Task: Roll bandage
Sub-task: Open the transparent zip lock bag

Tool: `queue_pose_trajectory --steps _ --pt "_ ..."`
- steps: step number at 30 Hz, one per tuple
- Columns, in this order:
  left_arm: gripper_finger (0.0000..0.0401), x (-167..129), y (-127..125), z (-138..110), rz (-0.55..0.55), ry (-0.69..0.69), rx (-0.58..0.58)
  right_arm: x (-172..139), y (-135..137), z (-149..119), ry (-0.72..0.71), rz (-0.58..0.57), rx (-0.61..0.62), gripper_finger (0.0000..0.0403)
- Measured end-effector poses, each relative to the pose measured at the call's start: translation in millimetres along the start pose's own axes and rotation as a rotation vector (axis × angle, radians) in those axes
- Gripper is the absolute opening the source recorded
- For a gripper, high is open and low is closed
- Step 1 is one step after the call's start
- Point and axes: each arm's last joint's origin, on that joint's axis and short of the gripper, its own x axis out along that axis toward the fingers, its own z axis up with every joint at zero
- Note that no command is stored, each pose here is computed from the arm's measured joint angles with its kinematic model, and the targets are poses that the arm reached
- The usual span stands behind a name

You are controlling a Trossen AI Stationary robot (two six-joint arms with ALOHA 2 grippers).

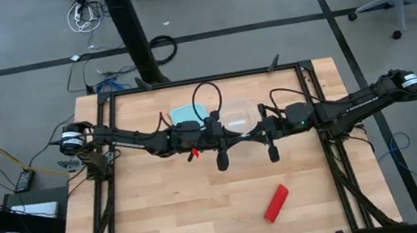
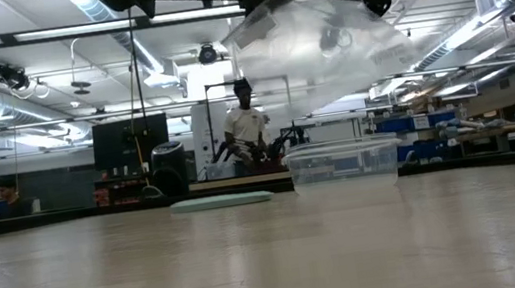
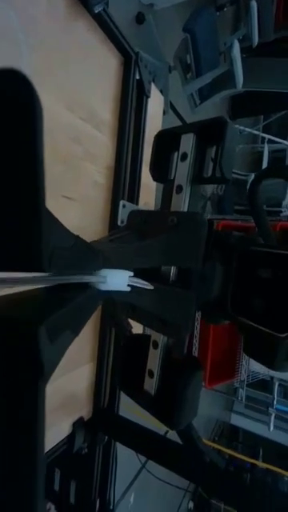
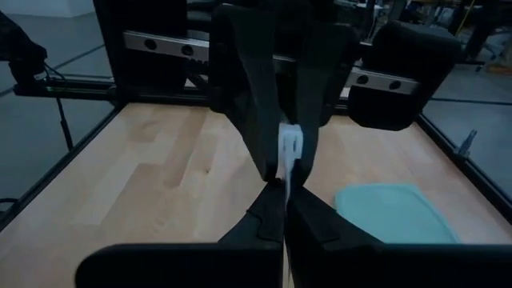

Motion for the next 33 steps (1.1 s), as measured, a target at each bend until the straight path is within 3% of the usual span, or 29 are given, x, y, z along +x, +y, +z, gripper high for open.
queue_pose_trajectory --steps 7,11,20,27,33 --pt "0.0094 -0.1 0.1 1.1 0.006 -0.011 0.005 0.3 -0.4 -1.0 0.01 -0.002 -0.002 0.0" --pt "0.0108 0.0 0.3 0.9 0.014 -0.01 0.03 0.3 -0.4 -0.9 0.009 -0.002 -0.003 0.0" --pt "0.0077 0.0 1.0 1.1 0.036 -0.013 0.052 0.3 -0.9 -0.8 0.008 -0.005 -0.002 0.0" --pt "0.0013 0.0 1.1 0.7 0.041 -0.009 0.054 0.3 -1.0 -0.7 0.008 -0.005 -0.002 0.0" --pt "0.0007 -0.1 1.5 0.3 0.053 -0.004 0.053 0.3 -1.1 -0.7 0.008 -0.007 -0.001 0.0002"
